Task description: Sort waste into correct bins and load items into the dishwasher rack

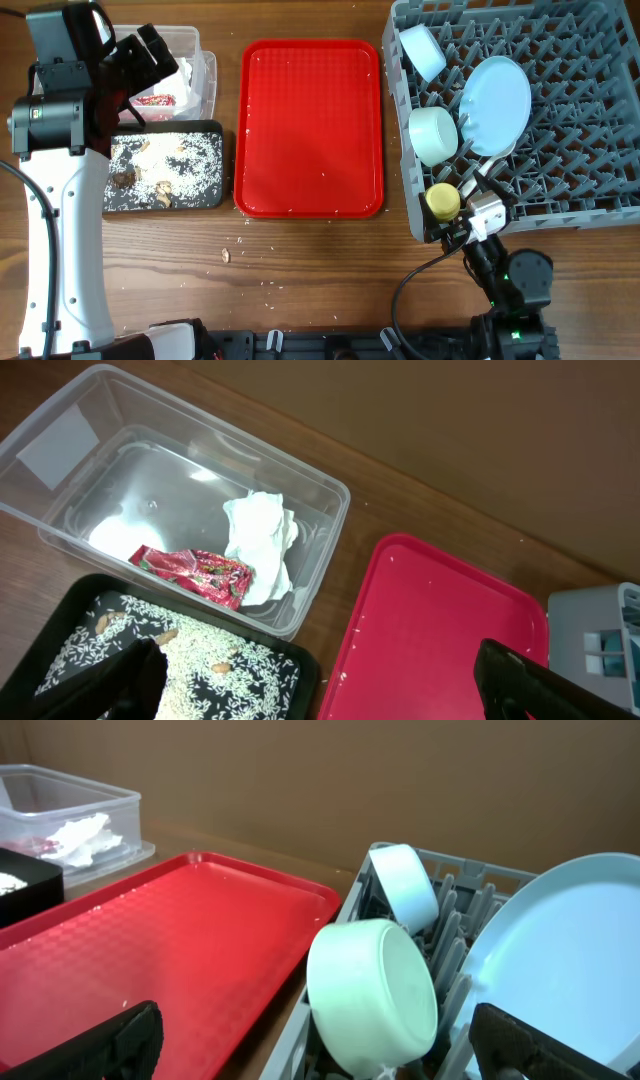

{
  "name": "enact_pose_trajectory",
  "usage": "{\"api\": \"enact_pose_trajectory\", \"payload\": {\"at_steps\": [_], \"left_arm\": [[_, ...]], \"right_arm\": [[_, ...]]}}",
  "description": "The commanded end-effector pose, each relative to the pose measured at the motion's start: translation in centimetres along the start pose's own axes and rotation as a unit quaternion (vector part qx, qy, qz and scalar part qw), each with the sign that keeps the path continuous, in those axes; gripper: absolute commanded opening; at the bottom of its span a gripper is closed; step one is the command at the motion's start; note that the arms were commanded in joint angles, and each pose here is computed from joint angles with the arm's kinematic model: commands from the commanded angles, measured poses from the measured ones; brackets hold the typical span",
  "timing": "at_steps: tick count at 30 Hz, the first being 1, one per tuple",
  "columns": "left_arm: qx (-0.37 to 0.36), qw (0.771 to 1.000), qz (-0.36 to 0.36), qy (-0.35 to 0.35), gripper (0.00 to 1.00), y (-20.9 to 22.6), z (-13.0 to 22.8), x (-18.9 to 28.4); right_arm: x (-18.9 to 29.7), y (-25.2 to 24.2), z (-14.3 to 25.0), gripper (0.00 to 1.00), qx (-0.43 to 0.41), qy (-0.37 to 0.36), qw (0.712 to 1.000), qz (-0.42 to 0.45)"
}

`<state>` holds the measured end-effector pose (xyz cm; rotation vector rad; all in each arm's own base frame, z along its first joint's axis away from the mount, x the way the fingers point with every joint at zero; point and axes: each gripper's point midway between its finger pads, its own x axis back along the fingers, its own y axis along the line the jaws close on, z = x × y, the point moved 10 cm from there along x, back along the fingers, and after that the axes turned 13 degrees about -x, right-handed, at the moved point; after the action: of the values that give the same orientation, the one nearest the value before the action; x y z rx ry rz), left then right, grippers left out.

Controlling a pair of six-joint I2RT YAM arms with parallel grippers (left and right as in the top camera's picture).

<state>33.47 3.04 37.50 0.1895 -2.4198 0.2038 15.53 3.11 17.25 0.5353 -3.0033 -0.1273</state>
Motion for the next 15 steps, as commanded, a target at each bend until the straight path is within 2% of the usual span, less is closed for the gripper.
{"api": "enact_pose_trajectory", "payload": {"at_steps": [1, 8, 15], "left_arm": [[-0.003, 1.000, 0.003, -0.003, 1.00, 0.1, -0.2, 0.0], [-0.003, 1.000, 0.003, -0.003, 1.00, 0.1, -0.2, 0.0], [-0.003, 1.000, 0.003, -0.003, 1.00, 0.1, -0.2, 0.0]], "right_arm": [[0.3, 0.1, 0.5, 1.00, 0.000, -0.007, 1.000, -0.008], [1.4, 0.6, -0.8, 1.00, 0.022, -0.059, 0.998, -0.013], [1.2, 0.5, -0.3, 1.00, 0.017, -0.043, 0.999, -0.012]]}}
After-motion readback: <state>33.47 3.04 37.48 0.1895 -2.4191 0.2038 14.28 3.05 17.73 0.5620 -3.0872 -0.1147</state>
